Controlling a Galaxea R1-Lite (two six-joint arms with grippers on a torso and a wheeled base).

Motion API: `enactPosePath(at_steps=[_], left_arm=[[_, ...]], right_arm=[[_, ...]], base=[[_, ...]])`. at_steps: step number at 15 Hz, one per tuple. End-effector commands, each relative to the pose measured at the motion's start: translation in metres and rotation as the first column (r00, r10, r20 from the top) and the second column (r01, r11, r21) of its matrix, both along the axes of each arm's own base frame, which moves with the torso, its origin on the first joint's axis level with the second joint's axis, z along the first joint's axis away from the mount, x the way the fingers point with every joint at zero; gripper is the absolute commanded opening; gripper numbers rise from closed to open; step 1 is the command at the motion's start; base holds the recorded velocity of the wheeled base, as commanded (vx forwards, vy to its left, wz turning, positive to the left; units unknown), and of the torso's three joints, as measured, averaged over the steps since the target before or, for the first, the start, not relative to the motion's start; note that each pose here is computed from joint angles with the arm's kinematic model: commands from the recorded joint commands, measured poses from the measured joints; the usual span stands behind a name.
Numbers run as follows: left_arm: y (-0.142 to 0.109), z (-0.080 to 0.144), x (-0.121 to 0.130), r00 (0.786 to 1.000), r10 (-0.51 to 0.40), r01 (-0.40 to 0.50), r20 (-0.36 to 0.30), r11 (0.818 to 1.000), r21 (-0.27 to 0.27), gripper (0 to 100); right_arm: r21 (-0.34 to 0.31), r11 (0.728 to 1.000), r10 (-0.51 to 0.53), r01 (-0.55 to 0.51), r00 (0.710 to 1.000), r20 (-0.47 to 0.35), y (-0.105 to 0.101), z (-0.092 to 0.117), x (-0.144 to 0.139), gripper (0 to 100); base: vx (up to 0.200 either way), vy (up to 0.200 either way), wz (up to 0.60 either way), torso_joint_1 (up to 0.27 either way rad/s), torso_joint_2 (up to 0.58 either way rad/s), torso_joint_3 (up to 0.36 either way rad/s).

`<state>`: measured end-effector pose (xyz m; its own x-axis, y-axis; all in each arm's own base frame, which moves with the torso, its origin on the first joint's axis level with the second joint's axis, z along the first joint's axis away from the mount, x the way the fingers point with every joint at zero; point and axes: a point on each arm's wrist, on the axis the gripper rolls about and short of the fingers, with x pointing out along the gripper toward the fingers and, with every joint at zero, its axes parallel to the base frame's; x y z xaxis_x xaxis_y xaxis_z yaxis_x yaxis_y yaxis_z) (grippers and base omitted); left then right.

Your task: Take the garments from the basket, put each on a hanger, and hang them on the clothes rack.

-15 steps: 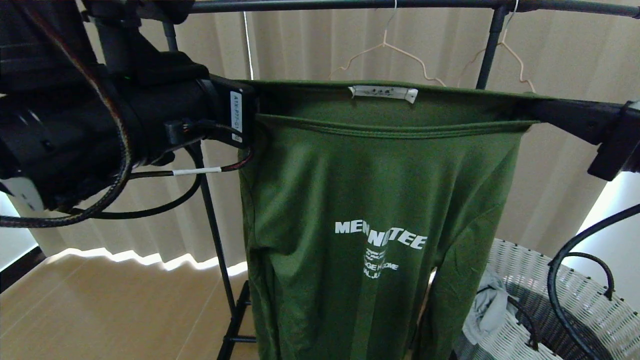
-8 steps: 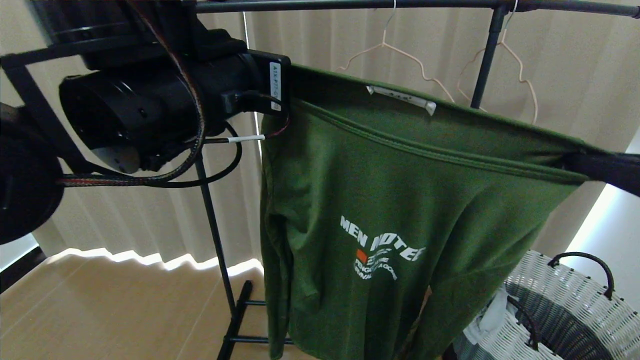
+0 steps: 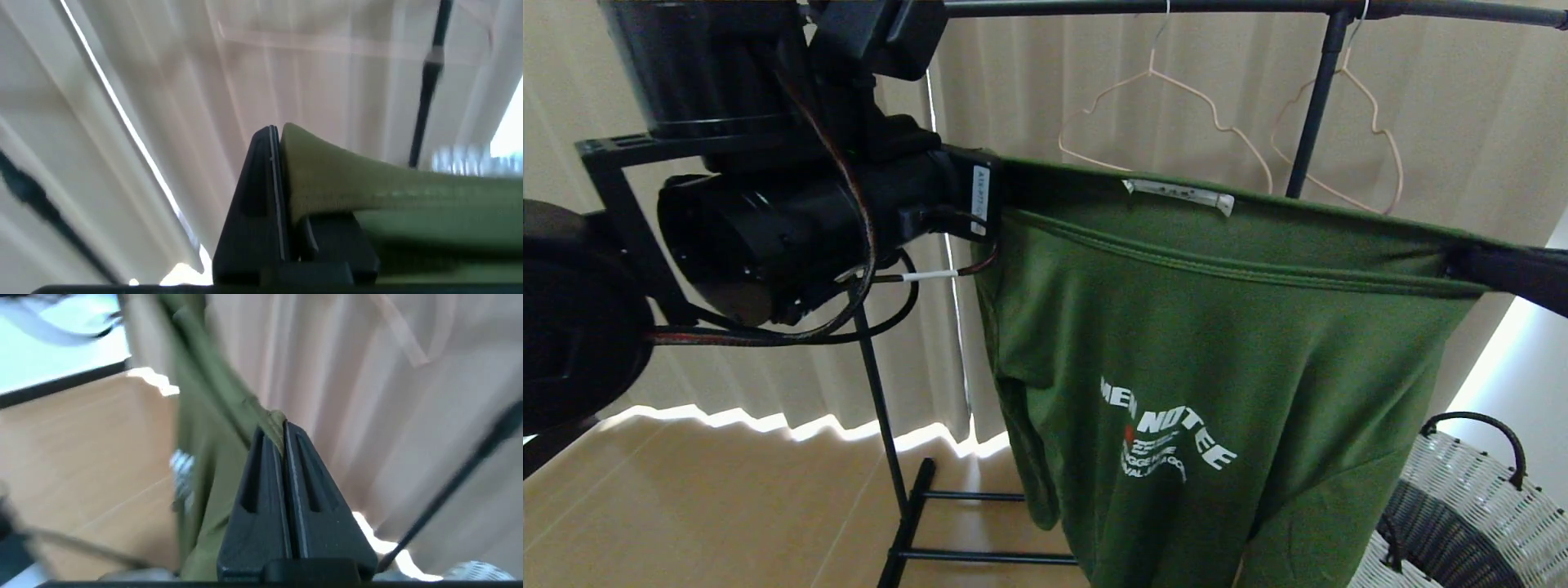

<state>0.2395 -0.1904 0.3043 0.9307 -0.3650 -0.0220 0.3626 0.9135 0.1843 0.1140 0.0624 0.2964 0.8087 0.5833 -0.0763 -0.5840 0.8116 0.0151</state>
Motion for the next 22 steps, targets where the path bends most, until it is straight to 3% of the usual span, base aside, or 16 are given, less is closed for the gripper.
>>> enactPosePath(at_steps=[1,4,6,7,9,12,22], left_arm=[[0.022,0.012,-0.034,0.998,-0.050,0.049,-0.050,0.999,-0.003,0],[0.042,0.020,-0.065,0.969,-0.206,0.207,-0.135,0.978,-0.010,0],[0.046,0.022,-0.076,0.950,-0.273,0.273,-0.150,0.962,-0.025,0],[0.043,0.024,-0.083,0.931,-0.331,0.330,-0.151,0.943,-0.038,0],[0.041,0.019,-0.090,0.916,-0.369,0.368,-0.160,0.929,-0.035,0],[0.040,0.014,-0.095,0.907,-0.384,0.385,-0.170,0.922,-0.029,0],[0.040,0.011,-0.096,0.905,-0.387,0.389,-0.178,0.921,-0.025,0]], right_arm=[[-0.001,0.999,-0.046,0.046,0.999,-0.006,0.003,-0.003,0.021,0],[0.030,0.998,-0.062,0.061,0.997,0.044,0.013,0.001,0.044,0],[0.046,0.996,-0.086,0.083,0.994,0.072,0.019,0.002,0.058,0],[0.065,0.994,-0.089,0.083,0.991,0.103,0.025,0.004,0.072,0],[0.111,0.991,-0.090,0.074,0.986,0.142,0.032,0.008,0.085,0],[0.168,0.984,-0.091,0.061,0.981,0.171,0.036,0.014,0.094,0],[0.169,0.984,-0.092,0.063,0.981,0.172,0.035,0.013,0.092,0]], base=[[0.000,0.000,0.00,0.000,0.00,0.000],[0.000,0.000,0.00,0.000,0.00,0.000],[0.000,0.000,0.00,0.000,0.00,0.000],[0.000,0.000,0.00,0.000,0.00,0.000],[0.000,0.000,0.00,0.000,0.00,0.000],[0.000,0.000,0.00,0.000,0.00,0.000],[0.000,0.000,0.00,0.000,0.00,0.000]])
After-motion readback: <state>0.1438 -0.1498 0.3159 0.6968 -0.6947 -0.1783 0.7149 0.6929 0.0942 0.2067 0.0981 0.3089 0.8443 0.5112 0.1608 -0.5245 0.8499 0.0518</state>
